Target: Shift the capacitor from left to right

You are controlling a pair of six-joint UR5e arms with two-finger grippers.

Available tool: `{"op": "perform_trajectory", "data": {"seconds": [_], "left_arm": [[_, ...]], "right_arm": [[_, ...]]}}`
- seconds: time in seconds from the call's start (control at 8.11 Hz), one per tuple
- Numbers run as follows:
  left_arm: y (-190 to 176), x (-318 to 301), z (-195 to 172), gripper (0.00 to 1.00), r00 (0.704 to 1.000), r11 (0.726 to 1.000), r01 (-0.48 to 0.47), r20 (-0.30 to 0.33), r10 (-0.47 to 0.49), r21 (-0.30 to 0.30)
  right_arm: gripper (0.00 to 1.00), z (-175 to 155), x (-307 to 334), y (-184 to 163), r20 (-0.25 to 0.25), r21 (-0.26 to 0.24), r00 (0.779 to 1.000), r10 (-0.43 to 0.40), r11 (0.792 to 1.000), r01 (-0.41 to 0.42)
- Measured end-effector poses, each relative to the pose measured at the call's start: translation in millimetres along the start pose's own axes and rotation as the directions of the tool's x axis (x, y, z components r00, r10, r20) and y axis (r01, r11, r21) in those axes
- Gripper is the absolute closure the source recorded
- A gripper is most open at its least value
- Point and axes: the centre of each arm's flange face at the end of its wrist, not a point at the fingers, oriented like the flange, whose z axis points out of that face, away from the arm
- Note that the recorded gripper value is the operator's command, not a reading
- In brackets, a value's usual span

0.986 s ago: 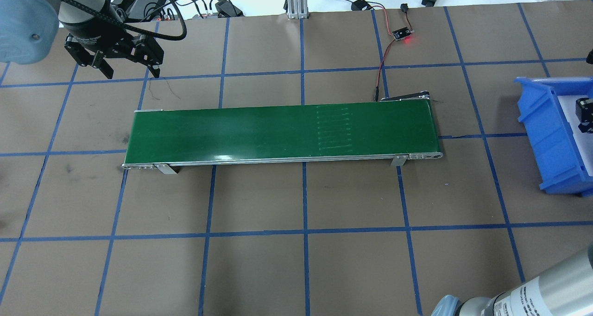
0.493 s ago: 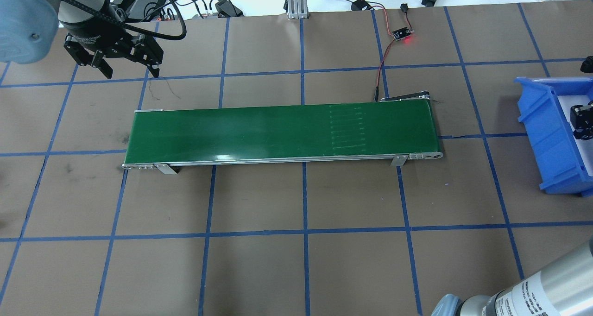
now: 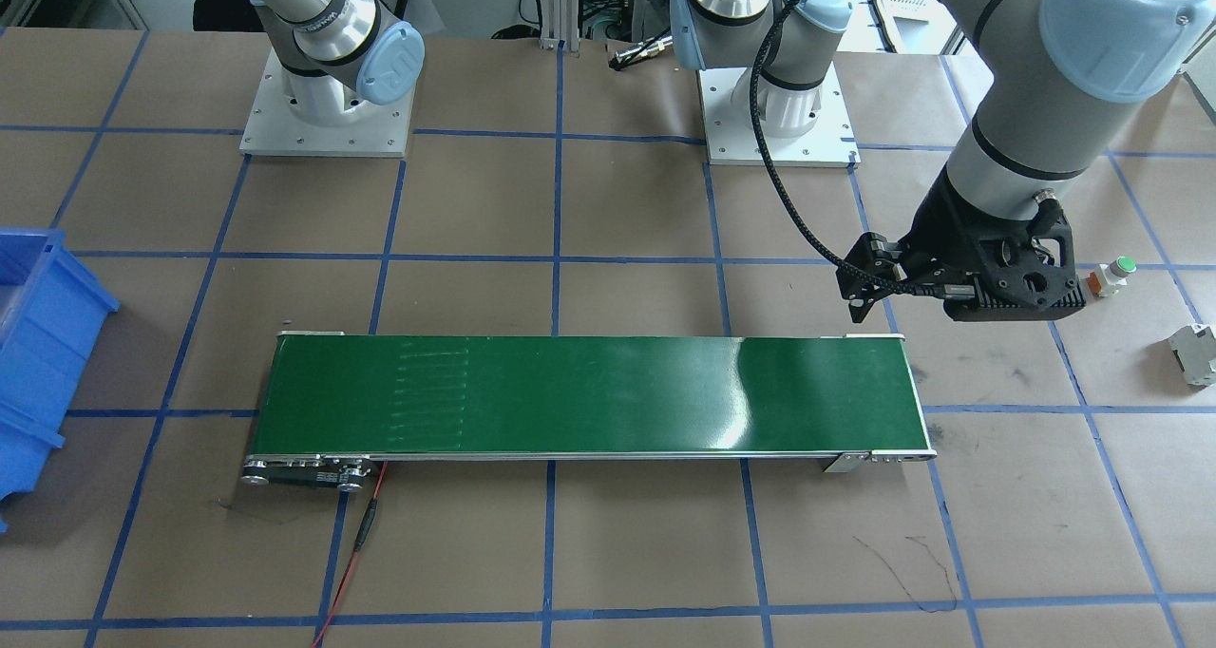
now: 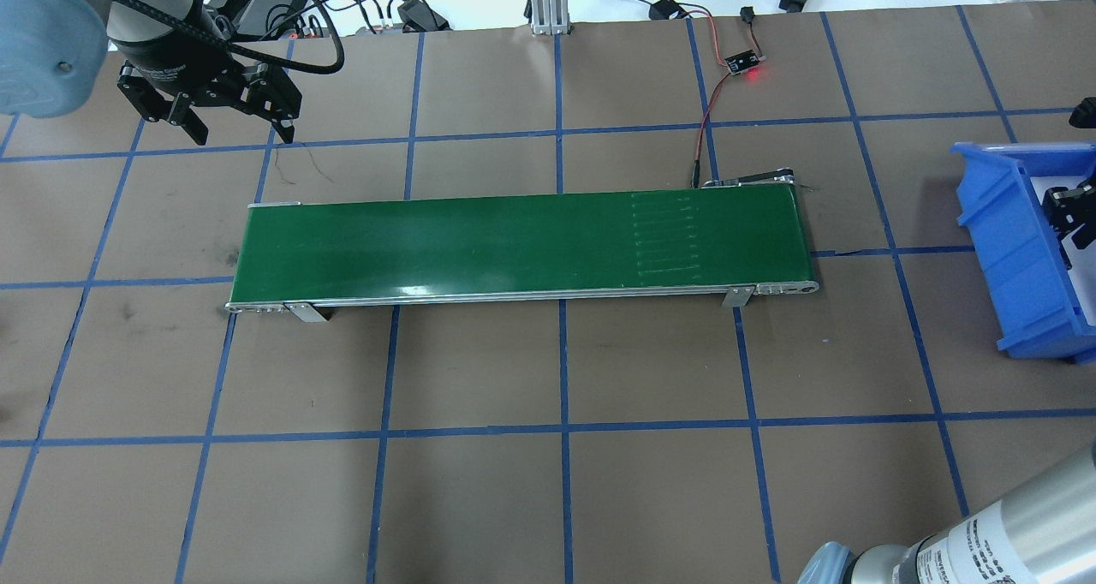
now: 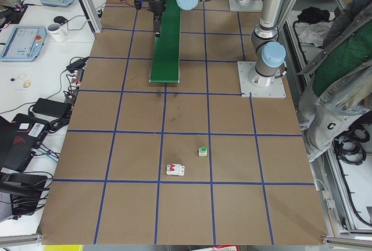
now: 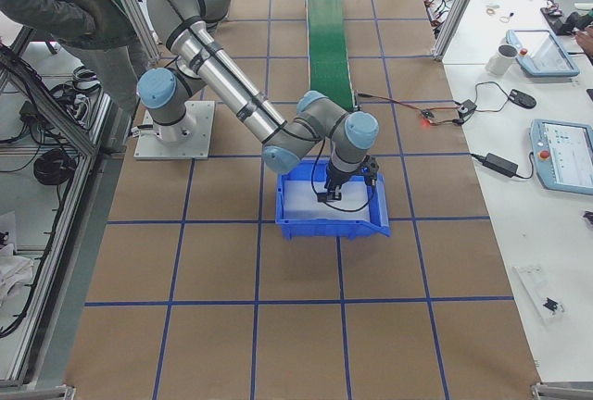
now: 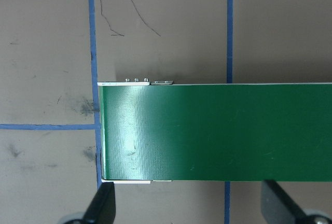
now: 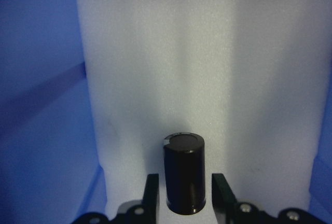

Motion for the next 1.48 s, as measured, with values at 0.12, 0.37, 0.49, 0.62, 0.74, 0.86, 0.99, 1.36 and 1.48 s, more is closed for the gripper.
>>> {"op": "perform_trajectory", "data": {"seconds": [0.12, 0.37, 0.49, 0.62, 0.74, 0.86, 0.99, 1.36, 1.48], "left_arm": [[0, 0, 0, 0.0, 1.0, 1.0, 0.0, 0.0, 0.0, 0.0], [0, 1, 0, 0.0, 1.0, 1.0, -0.001, 0.0, 0.001, 0.0], [0, 1, 0, 0.0, 1.0, 1.0, -0.001, 0.0, 0.001, -0.001], [0, 1, 1, 0.0, 1.0, 1.0, -0.001, 0.0, 0.001, -0.002], [0, 1, 1, 0.0, 1.0, 1.0, -0.001, 0.0, 0.001, -0.002], [0, 2, 1, 0.0, 1.0, 1.0, -0.001, 0.0, 0.001, -0.003], [0, 2, 2, 0.0, 1.0, 1.0, -0.001, -0.001, 0.001, -0.004], [0, 2, 2, 0.0, 1.0, 1.0, -0.002, -0.002, 0.002, -0.004], [0, 2, 2, 0.0, 1.0, 1.0, -0.002, -0.002, 0.002, -0.003]], "right_arm": [[0.21, -5, 0, 0, 0.001, 0.011, 1.0, 0.002, 1.0, -0.002], [0.0, -34, 1, 7, -0.024, 0.049, 1.0, 0.01, 0.999, -0.008], [0.0, -57, -1, 14, -0.041, 0.074, 0.999, 0.016, 0.997, -0.013], [0.0, -80, -4, 21, -0.051, 0.105, 0.998, 0.024, 0.994, -0.019], [0.0, -103, -10, 28, -0.054, 0.136, 0.998, 0.024, 0.991, -0.017], [0.0, -123, -19, 38, -0.046, 0.142, 0.999, 0.021, 0.99, -0.015], [0.0, -145, -29, 50, -0.032, 0.135, 0.999, 0.016, 0.991, -0.011], [0.0, -208, -96, 57, -0.039, 0.177, 0.999, 0.02, 0.984, -0.013], [0.0, -222, -127, 59, -0.033, 0.187, 0.998, 0.047, 0.981, -0.04]]}}
